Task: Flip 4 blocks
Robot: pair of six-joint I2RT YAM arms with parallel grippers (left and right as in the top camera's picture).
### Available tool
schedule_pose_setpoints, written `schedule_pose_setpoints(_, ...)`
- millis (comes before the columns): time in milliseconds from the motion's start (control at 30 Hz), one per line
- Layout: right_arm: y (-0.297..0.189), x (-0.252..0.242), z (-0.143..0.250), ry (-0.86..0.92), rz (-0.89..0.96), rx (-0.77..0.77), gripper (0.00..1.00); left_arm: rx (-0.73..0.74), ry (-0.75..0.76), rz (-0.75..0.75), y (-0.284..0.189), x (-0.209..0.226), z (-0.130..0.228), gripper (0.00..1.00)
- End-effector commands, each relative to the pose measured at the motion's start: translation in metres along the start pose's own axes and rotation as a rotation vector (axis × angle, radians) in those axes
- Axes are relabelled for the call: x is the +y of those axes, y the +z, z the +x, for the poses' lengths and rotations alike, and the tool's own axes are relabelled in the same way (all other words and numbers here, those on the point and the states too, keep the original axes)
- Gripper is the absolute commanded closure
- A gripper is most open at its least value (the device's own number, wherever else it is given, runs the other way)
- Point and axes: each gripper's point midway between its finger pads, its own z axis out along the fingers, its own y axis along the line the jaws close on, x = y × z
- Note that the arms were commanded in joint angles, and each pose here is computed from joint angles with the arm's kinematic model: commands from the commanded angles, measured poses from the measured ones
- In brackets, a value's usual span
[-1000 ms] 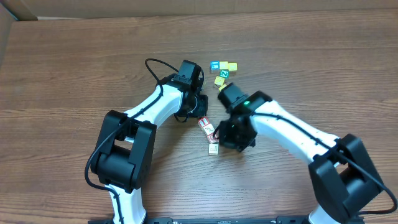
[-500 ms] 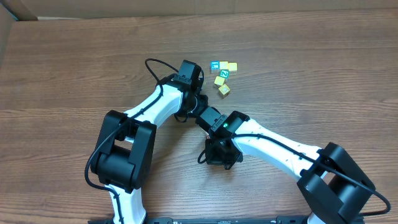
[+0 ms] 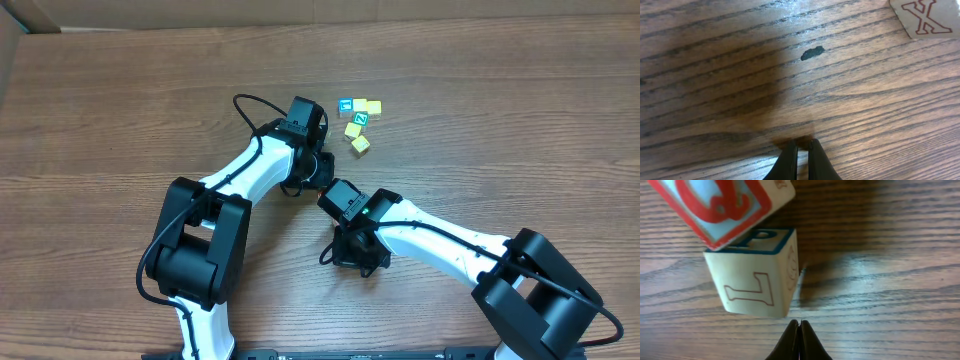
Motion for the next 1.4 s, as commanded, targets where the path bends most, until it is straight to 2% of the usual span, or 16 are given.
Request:
schedule_pose_setpoints(0,-0.005,0.007,0.004,0.008,-0.038,0.011,0.96,0.056,0.021,-0.027,0.015,0.005,0.016,0.96)
schedule_pose_setpoints(667,-0.005,0.003,-0.012,0.03,-0.008,-0.076,0.96,0.059,0.02,-0.027,0.015,0.005,0.016,0.96)
schedule_pose_setpoints(1367,-0.012,-0.014,-0.035,0.102,0.003,-0.102,0.96,0.06,0.02,-0.028,0.015,0.005,0.017,0.96)
